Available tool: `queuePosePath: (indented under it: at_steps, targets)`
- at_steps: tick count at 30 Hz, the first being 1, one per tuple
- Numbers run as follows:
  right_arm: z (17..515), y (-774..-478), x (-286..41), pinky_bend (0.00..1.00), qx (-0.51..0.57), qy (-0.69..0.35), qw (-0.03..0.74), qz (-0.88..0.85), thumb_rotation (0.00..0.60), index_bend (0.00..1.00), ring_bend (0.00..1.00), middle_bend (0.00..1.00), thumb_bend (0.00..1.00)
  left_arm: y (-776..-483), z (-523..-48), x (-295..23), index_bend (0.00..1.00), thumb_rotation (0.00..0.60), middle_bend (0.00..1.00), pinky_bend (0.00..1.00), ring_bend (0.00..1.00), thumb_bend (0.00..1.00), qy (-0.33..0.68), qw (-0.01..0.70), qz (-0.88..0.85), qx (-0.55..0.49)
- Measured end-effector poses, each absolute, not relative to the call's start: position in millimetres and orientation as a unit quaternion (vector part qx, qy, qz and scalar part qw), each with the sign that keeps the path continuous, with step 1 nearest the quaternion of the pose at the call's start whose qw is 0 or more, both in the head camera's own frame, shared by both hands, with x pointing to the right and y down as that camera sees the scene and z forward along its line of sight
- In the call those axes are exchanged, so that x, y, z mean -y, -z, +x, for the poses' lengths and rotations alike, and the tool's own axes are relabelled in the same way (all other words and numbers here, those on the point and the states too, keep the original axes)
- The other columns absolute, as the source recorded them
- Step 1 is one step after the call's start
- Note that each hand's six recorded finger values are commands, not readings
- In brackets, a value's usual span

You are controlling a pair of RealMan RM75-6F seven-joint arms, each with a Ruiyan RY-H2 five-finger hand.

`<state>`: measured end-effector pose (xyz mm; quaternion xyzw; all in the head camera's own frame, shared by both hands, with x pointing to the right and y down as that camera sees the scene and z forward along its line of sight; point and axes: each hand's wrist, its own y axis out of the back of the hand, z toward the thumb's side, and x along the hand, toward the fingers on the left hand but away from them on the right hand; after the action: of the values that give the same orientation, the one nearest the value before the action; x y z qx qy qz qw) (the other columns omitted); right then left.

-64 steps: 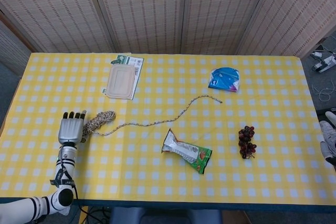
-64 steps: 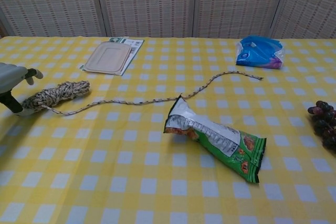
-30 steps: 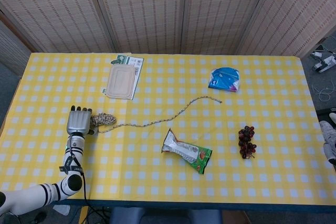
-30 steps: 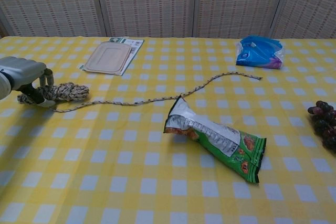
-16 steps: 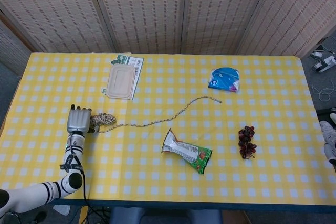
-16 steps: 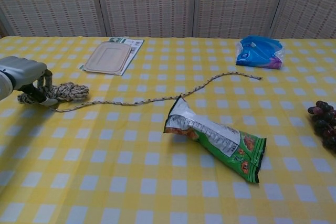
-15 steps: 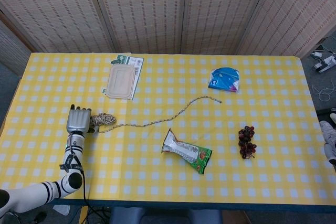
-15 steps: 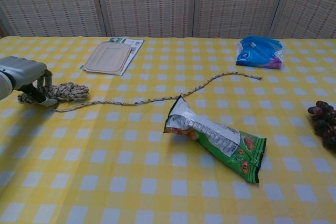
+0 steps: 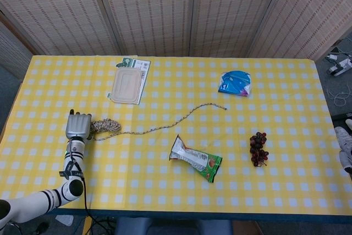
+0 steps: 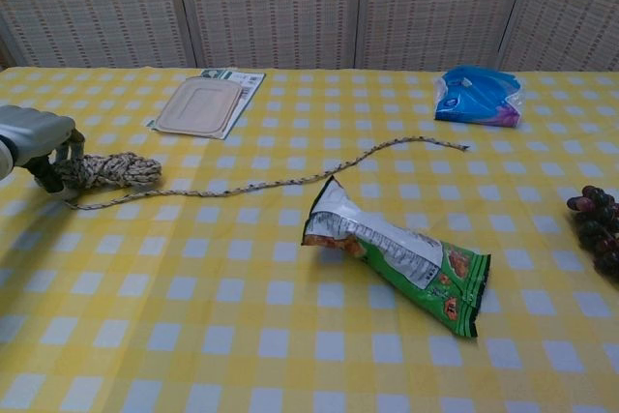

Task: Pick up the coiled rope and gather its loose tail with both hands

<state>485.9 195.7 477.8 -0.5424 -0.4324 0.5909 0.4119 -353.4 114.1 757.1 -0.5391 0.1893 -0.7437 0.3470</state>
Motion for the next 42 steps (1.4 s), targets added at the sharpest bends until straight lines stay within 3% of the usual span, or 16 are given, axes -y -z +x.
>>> queuePosePath:
  at_steps: [9,13,17,25,30,35,42]
  targets:
    - [484.3,-478.2,-194.9,0.19,0.432,-0.591,0.412,-0.543,0.600,0.15,0.09,0.19,0.37,-757.4,-354.1,-111.6,0.53,0.495,0.47,0.13,0.33,0.24,0.740,0.342,-0.544,-0.198]
    - [485.1,-477.4,-195.3,0.19,0.432,-0.592,0.412,-0.542,0.600,0.15,0.09,0.19,0.37,-757.9,-352.4,-111.3,0.52,0.423,0.47,0.13,0.33,0.24,0.740,0.339,-0.546,-0.197]
    - [485.8,-476.6,-195.6,0.19,0.434,-0.592,0.411,-0.541,0.600,0.15,0.09,0.19,0.36,-757.6,-348.4,-110.7,0.52,0.399,0.47,0.13,0.33,0.24,0.738,0.337,-0.550,-0.197]
    - [487.8,-476.6,-196.8,0.19,0.434,-0.594,0.409,-0.540,0.600,0.15,0.09,0.19,0.36,-758.8,-342.4,-107.3,0.55,0.408,0.51,0.15,0.36,0.24,0.738,0.341,-0.548,-0.194]
    - [488.3,-476.6,-196.7,0.19,0.435,-0.594,0.408,-0.540,0.600,0.15,0.09,0.19,0.37,-760.0,-344.2,-104.6,0.62,0.488,0.59,0.19,0.42,0.24,0.737,0.340,-0.548,-0.204]
    - [486.3,-477.0,-195.0,0.19,0.435,-0.592,0.409,-0.541,0.600,0.15,0.09,0.19,0.37,-758.8,-346.8,-103.0,0.66,0.422,0.65,0.23,0.47,0.25,0.727,0.332,-0.556,-0.226]
    - [482.7,-476.1,-193.8,0.19,0.435,-0.589,0.412,-0.543,0.600,0.15,0.09,0.19,0.36,-756.0,-351.0,-101.0,0.71,0.398,0.70,0.27,0.52,0.26,0.706,0.318,-0.576,-0.263]
